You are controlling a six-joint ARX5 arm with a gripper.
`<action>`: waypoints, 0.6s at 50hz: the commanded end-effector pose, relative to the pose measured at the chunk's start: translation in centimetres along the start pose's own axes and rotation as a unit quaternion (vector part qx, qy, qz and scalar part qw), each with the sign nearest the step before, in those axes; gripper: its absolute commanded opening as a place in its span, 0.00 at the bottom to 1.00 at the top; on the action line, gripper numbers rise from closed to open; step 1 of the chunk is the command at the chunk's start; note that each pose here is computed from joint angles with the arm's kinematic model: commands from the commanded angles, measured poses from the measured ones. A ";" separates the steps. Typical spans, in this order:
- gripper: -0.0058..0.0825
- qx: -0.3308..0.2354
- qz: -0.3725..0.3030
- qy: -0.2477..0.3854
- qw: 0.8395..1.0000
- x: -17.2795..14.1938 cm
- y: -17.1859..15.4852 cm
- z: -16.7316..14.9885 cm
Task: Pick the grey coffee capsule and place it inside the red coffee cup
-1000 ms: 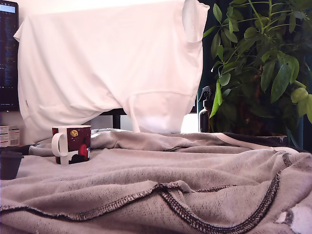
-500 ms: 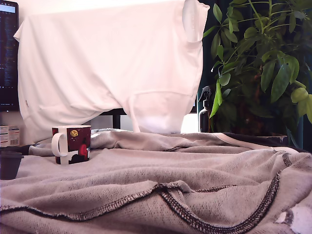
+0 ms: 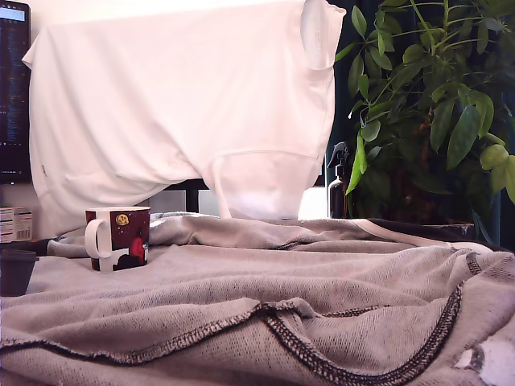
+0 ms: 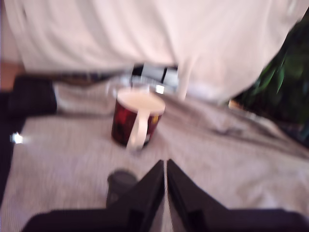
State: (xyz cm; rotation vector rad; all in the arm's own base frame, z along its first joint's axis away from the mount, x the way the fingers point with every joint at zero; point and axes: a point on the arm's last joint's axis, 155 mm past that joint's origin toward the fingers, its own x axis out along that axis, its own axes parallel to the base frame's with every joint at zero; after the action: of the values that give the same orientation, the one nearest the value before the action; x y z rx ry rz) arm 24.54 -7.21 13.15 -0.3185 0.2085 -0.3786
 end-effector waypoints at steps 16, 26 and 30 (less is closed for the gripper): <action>0.97 0.052 0.034 0.049 0.997 1.3 1.1 -2.9; 0.97 0.081 0.056 0.064 0.993 1.9 2.0 -3.6; 0.97 0.087 0.057 0.075 0.992 2.1 2.2 -4.1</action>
State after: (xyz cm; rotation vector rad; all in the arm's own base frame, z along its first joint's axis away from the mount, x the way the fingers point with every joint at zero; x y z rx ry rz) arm 26.33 -7.17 9.57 -0.1224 0.3103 -0.3037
